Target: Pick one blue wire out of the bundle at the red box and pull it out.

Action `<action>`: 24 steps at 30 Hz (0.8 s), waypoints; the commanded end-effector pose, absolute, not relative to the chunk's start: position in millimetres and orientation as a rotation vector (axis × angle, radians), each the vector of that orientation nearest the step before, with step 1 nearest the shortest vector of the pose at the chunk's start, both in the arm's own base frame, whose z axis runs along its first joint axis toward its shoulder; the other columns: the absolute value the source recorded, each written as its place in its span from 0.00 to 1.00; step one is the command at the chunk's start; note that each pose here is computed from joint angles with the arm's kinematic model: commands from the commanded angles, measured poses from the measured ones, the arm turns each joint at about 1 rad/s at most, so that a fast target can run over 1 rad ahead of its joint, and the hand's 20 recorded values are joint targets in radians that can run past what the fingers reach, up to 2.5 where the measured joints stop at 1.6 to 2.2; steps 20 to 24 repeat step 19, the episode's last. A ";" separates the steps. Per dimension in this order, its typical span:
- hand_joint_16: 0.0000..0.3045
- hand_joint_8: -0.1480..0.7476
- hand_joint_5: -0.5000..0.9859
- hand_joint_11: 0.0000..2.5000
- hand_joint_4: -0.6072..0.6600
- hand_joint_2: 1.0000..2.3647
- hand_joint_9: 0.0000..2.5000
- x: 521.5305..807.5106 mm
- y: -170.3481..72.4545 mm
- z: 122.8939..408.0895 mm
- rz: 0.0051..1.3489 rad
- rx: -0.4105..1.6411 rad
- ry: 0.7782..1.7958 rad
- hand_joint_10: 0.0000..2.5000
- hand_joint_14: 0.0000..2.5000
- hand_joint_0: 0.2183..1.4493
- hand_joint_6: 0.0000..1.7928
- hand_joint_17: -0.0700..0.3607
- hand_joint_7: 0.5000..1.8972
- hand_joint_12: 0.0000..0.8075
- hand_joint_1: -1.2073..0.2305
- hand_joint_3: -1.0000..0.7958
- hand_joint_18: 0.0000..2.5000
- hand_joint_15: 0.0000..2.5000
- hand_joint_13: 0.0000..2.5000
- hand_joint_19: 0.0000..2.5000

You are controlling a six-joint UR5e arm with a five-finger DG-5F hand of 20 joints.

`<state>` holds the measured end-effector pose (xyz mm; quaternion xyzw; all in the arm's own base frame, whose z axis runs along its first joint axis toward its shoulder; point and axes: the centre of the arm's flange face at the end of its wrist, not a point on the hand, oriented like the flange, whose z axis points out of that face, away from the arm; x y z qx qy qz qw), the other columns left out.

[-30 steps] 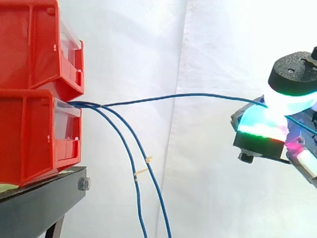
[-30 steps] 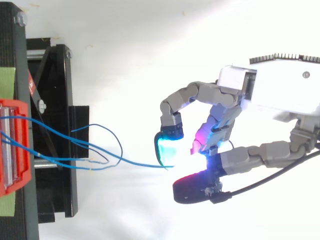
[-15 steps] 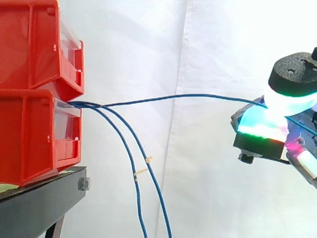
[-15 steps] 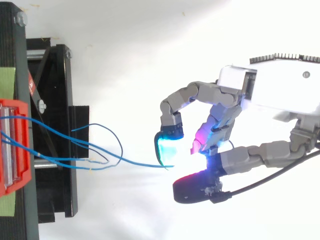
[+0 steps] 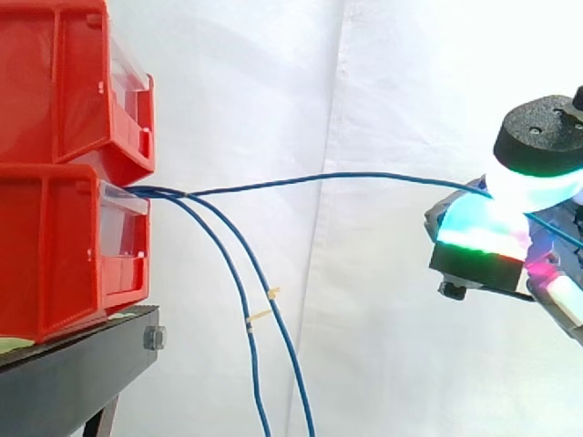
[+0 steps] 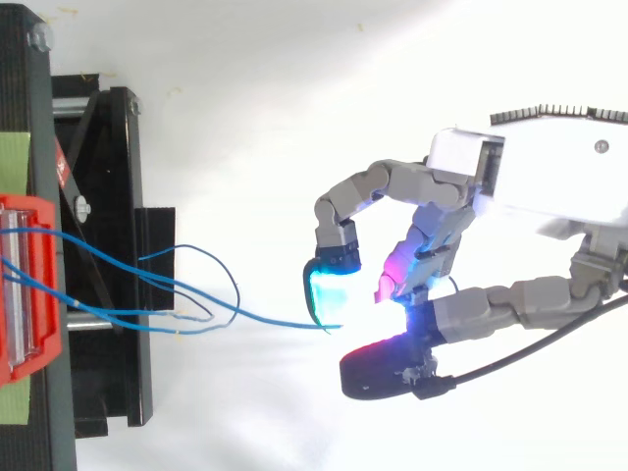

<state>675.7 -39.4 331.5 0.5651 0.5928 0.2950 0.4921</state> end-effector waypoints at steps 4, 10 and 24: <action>0.20 0.57 0.30 0.14 0.33 0.65 0.47 675.9 -39.3 331.1 0.716 1.372 1.439 0.00 0.01 0.24 0.52 0.48 0.63 0.57 0.31 0.51 0.43 0.24 0.47 0.19; 0.20 0.58 0.30 0.14 0.33 0.66 0.47 675.9 -39.3 331.1 0.716 1.372 1.439 0.00 0.01 0.23 0.52 0.48 0.63 0.57 0.31 0.51 0.43 0.24 0.47 0.19; 0.20 0.58 0.30 0.14 0.33 0.66 0.47 675.9 -39.3 331.1 0.716 1.372 1.439 0.00 0.01 0.23 0.52 0.48 0.62 0.57 0.32 0.51 0.43 0.24 0.47 0.19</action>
